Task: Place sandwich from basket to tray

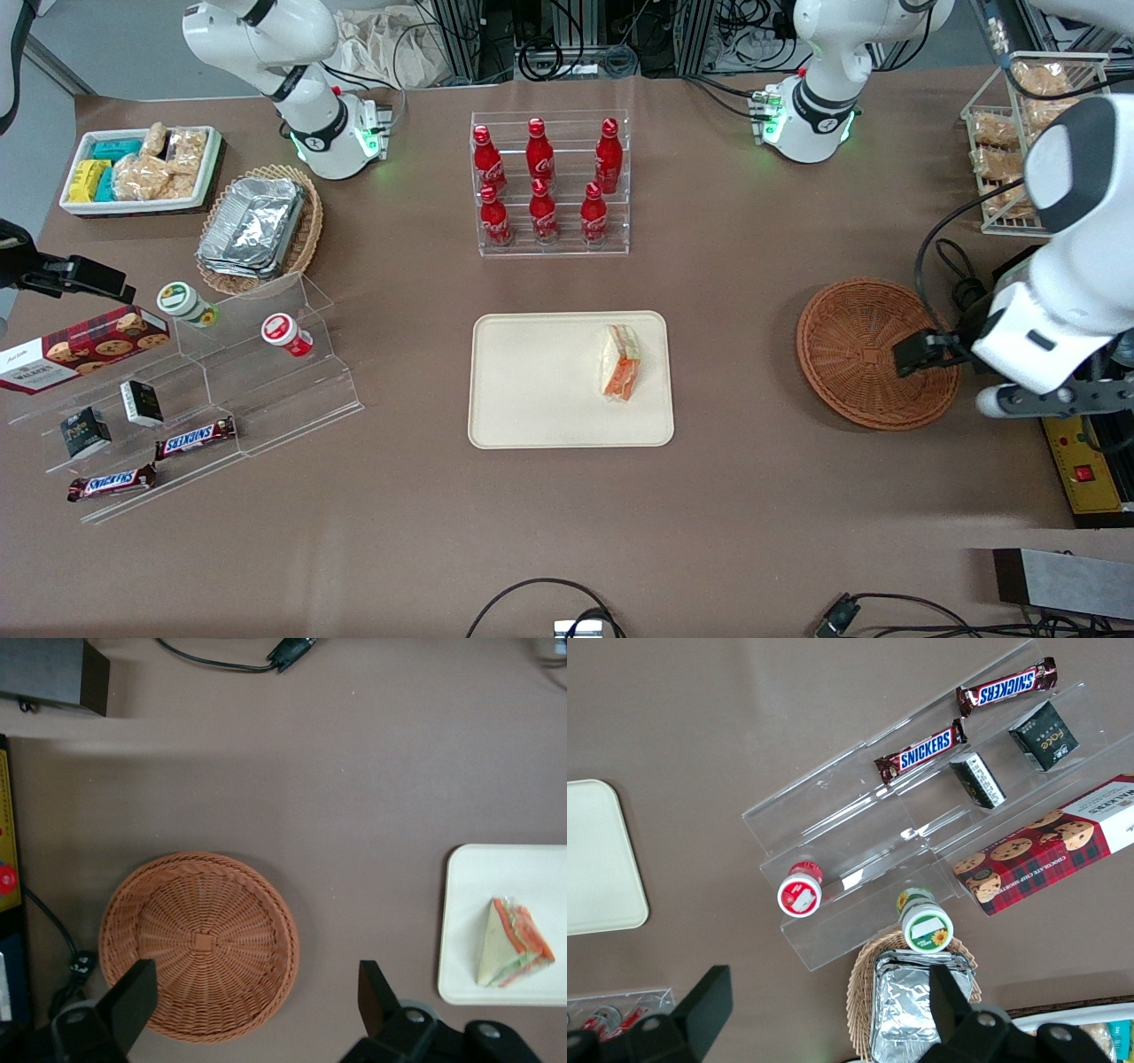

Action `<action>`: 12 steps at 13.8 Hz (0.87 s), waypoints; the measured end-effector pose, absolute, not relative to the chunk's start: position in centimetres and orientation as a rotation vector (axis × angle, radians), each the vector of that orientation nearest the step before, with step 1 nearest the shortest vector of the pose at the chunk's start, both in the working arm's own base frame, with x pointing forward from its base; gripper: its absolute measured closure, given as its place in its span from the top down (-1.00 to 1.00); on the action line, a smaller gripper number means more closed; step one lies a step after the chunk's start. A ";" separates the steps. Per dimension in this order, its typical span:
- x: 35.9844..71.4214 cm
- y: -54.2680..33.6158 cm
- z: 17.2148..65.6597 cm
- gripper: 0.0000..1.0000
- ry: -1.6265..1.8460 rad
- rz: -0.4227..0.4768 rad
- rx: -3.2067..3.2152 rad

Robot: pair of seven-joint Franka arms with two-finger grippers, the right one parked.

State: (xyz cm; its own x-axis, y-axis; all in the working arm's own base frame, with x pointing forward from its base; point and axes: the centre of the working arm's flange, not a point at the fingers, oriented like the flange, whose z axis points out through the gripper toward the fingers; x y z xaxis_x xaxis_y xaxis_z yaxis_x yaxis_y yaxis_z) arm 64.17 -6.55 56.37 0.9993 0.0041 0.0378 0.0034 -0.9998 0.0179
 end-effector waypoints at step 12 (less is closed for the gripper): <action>56.0 -3.1 64.5 1.00 -0.095 0.032 3.180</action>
